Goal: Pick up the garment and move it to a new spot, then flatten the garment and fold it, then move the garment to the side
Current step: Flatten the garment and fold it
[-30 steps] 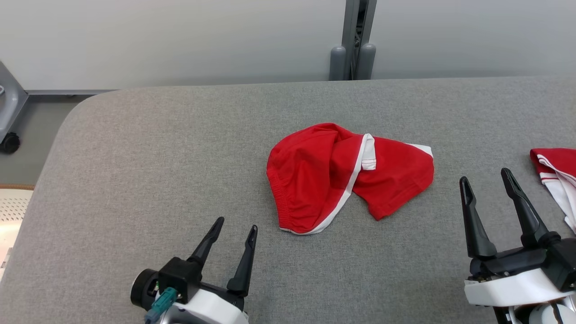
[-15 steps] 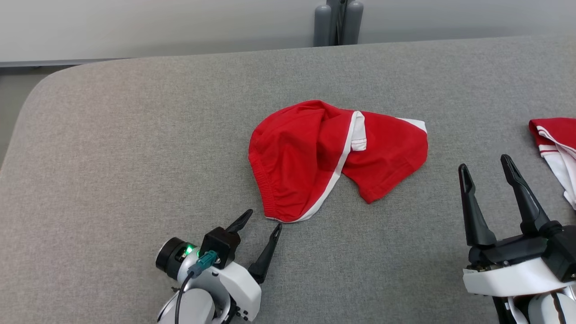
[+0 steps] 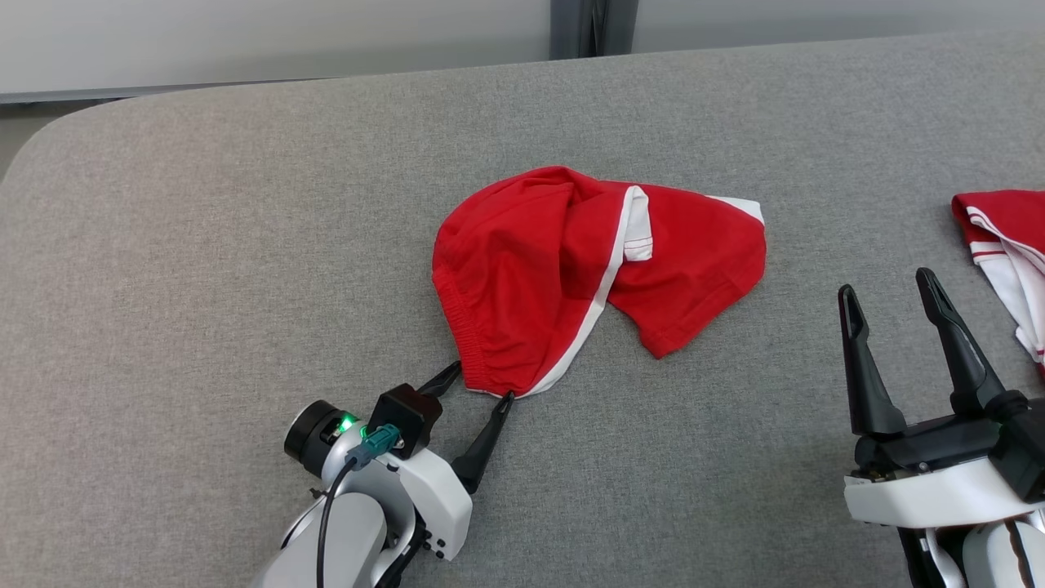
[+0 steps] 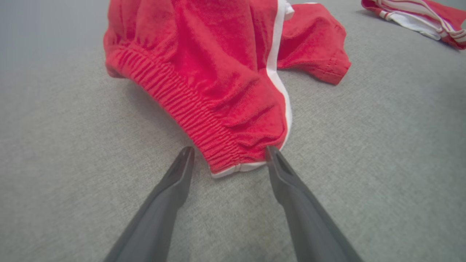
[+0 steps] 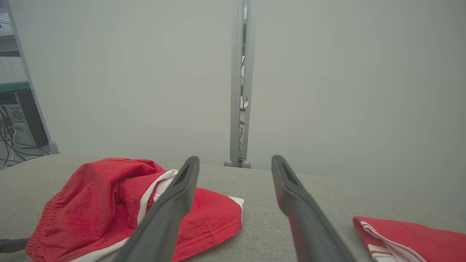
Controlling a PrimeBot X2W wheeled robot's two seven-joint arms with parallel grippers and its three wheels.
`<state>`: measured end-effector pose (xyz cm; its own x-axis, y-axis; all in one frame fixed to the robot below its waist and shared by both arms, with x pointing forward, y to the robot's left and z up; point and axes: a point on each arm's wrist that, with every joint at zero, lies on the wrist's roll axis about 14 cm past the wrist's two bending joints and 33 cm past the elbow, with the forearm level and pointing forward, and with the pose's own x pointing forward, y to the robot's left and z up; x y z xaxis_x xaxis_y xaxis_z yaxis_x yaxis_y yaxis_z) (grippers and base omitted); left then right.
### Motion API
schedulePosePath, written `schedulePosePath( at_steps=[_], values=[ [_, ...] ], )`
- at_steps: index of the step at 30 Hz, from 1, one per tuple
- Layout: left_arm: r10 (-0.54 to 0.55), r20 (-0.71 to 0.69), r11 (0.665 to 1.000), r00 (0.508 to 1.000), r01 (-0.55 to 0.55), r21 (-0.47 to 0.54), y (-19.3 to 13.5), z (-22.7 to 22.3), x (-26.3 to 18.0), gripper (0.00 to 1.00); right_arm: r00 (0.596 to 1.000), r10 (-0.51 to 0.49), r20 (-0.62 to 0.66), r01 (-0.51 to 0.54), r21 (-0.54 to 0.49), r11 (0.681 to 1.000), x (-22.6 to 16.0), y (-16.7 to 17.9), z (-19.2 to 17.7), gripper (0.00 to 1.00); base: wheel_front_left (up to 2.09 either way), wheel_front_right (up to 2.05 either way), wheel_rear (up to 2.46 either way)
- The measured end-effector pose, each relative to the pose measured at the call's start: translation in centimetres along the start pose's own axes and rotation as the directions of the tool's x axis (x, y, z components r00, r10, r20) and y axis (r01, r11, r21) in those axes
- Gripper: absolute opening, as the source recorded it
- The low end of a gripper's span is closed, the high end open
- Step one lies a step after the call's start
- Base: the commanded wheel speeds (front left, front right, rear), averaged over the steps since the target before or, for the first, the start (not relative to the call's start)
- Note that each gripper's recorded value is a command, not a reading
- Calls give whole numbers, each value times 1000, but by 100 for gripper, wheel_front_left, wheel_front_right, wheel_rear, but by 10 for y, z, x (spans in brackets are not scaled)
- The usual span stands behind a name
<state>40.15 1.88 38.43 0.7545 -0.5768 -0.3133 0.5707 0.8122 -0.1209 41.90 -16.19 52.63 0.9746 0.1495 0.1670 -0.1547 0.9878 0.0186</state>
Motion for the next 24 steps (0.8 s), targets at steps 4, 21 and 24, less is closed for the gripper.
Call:
schedulePosePath(
  at_steps=[4, 21, 24],
  values=[
    [-9, -3, 1000, 1000, 9, -10, 0, 0, 1, 100, 1000, 0, -4, 0, 0, 1000, 0, 0, -2, 100, 0, 0, 0],
    [-56, -22, 998, 998, 56, -9, -7, -4, 2, 87, 1000, -3, -7, 3, -8, 1000, 2, -1, -4, 100, 0, 0, 0],
    [-57, -19, 998, 998, 57, -11, -6, -4, 2, 22, 1000, -1, -10, 1, -8, 1000, 2, -1, -5, 100, 0, 0, 0]
  ],
)
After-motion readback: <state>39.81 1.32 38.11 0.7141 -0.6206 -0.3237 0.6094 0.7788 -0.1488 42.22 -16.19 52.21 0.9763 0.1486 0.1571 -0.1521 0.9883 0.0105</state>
